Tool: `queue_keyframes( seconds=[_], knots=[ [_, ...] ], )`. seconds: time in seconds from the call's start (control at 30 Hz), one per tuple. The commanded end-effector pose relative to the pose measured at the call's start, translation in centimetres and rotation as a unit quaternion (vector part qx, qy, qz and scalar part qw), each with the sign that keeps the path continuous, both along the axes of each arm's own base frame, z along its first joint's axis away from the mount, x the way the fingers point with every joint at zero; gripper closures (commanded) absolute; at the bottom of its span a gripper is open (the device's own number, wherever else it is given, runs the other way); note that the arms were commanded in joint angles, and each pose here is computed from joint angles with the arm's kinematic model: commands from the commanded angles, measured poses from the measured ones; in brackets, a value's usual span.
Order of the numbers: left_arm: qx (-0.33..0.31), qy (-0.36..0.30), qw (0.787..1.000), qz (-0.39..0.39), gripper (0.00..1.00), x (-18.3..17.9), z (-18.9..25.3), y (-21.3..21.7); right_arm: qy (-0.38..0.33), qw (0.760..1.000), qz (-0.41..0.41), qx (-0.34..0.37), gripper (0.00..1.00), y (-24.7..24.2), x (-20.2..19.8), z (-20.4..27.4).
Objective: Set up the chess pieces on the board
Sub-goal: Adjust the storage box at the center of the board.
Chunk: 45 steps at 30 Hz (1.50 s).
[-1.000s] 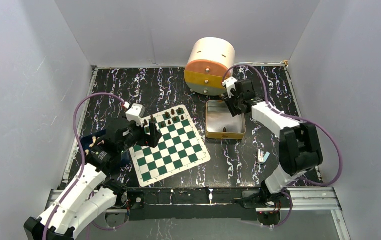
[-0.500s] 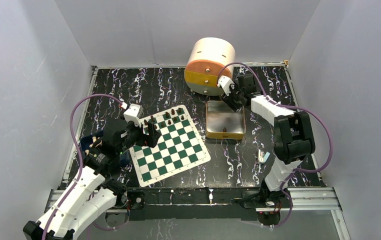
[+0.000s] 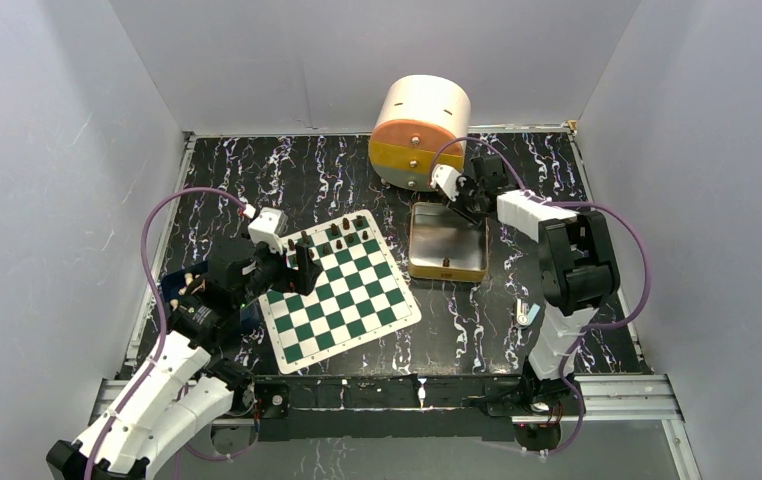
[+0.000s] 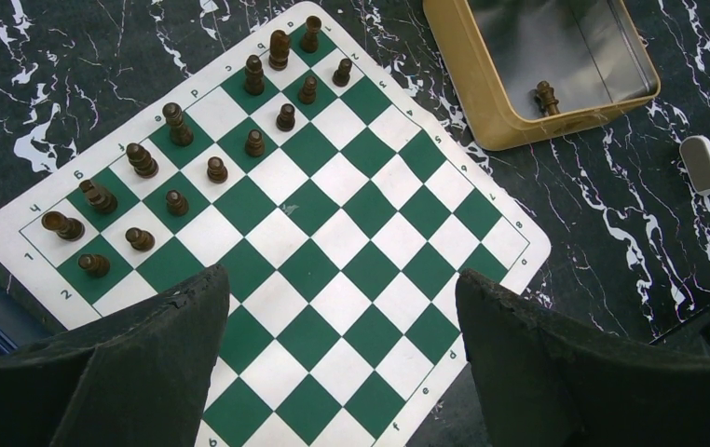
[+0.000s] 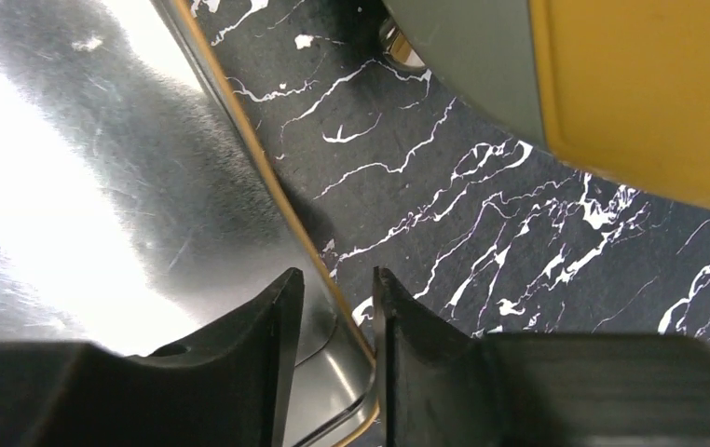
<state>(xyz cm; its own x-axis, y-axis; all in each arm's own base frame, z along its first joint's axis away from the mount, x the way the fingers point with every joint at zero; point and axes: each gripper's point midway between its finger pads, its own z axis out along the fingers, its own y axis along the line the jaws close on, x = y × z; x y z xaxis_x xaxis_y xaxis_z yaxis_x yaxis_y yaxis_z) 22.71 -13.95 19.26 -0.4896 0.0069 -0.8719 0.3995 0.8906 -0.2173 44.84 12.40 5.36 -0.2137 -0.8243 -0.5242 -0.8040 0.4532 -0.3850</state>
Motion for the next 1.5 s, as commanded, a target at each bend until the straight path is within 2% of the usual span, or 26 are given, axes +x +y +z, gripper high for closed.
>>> queue_keyframes(
  seconds=[0.0, 0.23, 0.33, 0.57, 0.67, 0.77, 0.9, 1.13, 1.3, 1.47],
  knots=[
    [-0.001, -0.009, 1.0, 0.0, 0.13, 0.3, 0.2, -0.1, -0.011, 1.0, 0.011, 0.013, 0.64, 0.4, 0.1, 2.1],
    [-0.003, -0.007, 1.0, -0.003, 0.13, 0.2, 0.1, -0.3, 0.024, 0.998, -0.052, 0.009, 0.78, -1.5, -2.9, 2.0],
    [-0.004, -0.005, 1.0, -0.007, 0.13, 0.2, 0.1, -0.5, 0.038, 0.995, -0.096, -0.002, 0.87, -2.8, -4.3, 1.8],
    [-0.008, -0.002, 1.0, -0.023, 0.13, 0.0, 0.0, -1.1, 0.056, 0.981, -0.176, 0.056, 0.9, -3.0, -7.5, 3.1],
    [-0.008, -0.003, 1.0, -0.023, 0.13, -0.1, 0.1, -1.1, 0.054, 0.966, -0.246, 0.059, 0.93, -4.3, -8.2, 3.2],
    [-0.009, -0.004, 1.0, -0.022, 0.13, -0.1, 0.2, -1.1, 0.044, 0.939, -0.336, 0.062, 1.0, -5.9, -8.3, 3.3],
    [-0.009, -0.007, 1.0, -0.022, 0.13, -0.2, 0.3, -1.0, 0.072, 0.903, -0.422, 0.039, 1.0, -7.2, -8.7, 2.4],
    [-0.008, -0.005, 1.0, -0.02, 0.13, -0.1, 0.2, -1.0, 0.096, 0.907, -0.388, 0.133, 1.0, -3.6, -8.0, 1.9],
    [-0.007, -0.007, 1.0, -0.02, 0.13, 0.0, 0.3, -1.0, 0.092, 0.912, -0.374, 0.142, 1.0, -2.9, -6.8, 2.0],
    [-0.007, -0.007, 1.0, -0.02, 0.13, 0.0, 0.2, -0.9, 0.087, 0.927, -0.336, 0.144, 1.0, -1.7, -6.0, 2.0]
  ],
)
